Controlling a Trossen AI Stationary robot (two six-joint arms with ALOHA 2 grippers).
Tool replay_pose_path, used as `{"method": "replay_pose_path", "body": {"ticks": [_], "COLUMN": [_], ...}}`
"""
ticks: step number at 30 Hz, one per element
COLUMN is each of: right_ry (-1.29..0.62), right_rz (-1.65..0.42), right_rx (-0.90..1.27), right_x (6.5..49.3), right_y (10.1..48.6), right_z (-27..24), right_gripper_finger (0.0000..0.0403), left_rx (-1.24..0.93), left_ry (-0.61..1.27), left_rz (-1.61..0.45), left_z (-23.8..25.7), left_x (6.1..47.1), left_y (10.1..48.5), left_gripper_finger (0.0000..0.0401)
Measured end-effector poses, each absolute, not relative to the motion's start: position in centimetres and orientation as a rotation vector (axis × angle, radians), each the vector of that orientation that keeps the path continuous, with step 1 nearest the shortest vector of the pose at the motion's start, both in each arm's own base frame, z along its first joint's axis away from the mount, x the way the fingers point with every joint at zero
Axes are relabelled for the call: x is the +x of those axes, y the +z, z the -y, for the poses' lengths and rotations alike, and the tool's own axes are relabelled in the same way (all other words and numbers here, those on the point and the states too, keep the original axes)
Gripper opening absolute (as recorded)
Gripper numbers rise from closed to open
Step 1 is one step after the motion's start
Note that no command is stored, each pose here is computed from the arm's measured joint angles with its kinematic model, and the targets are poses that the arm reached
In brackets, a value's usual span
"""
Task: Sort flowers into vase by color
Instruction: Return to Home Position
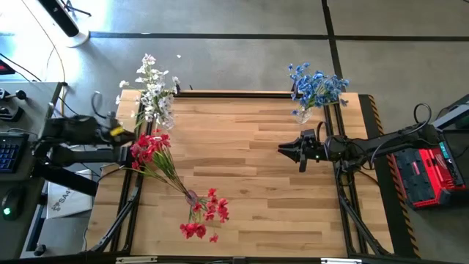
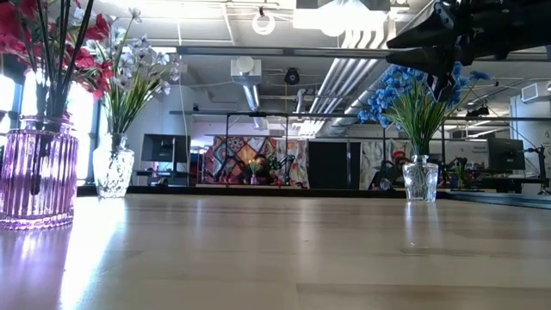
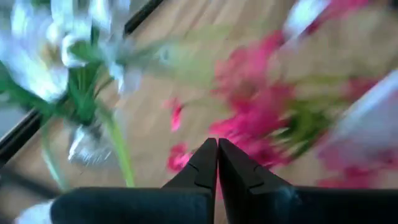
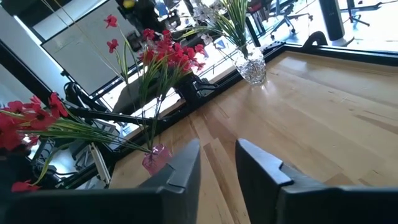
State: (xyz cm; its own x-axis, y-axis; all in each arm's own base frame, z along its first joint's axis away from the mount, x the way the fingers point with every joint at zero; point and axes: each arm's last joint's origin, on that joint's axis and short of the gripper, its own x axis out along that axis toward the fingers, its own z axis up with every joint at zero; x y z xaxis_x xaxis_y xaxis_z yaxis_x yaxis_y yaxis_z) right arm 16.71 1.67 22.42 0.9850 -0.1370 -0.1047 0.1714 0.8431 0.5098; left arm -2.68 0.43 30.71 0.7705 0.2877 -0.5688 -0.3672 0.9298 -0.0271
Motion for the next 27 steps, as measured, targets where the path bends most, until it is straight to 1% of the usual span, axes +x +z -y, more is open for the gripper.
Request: {"method": "replay_pose_path", "body": {"ticks": [5, 10, 14, 19, 21, 23, 27], "right_ry": [-0.153, -0.132, -0.131, -0.13, -0.129, -0.121, -0.116], "right_rz": [-0.066, -0.073, -0.075, -0.077, -0.077, -0.079, -0.081], "right_rx": [0.573, 0.556, 0.52, 0.491, 0.49, 0.49, 0.49], "right_x": [16.7, 16.7, 16.7, 16.7, 16.6, 16.6, 16.6], "right_y": [22.4, 22.4, 22.4, 22.4, 22.4, 22.4, 22.4], "right_z": [-1.9, -2.2, -2.2, -2.2, -2.2, -2.3, -2.3], "right_gripper_finger": [0.0074, 0.0062, 0.0051, 0.0039, 0.0036, 0.0035, 0.0034], "left_rx": [-0.109, -0.11, -0.137, -0.206, -0.216, -0.223, -0.24], "left_ry": [0.456, 0.443, 0.402, 0.297, 0.256, 0.255, 0.25], "left_rz": [-0.724, -0.714, -0.691, -0.64, -0.669, -0.678, -0.613], "left_z": [-0.7, -0.7, -0.6, -0.5, -0.5, -0.5, -0.6], "left_x": [-1.6, -1.6, -1.4, 1.4, 2.0, 2.5, 3.4], "left_y": [28.2, 28.1, 27.9, 26.3, 26.0, 26.3, 27.1], "left_gripper_finger": [0.0001, 0.0, 0.0, 0.0, 0.0, 0.0, 0.0]}}
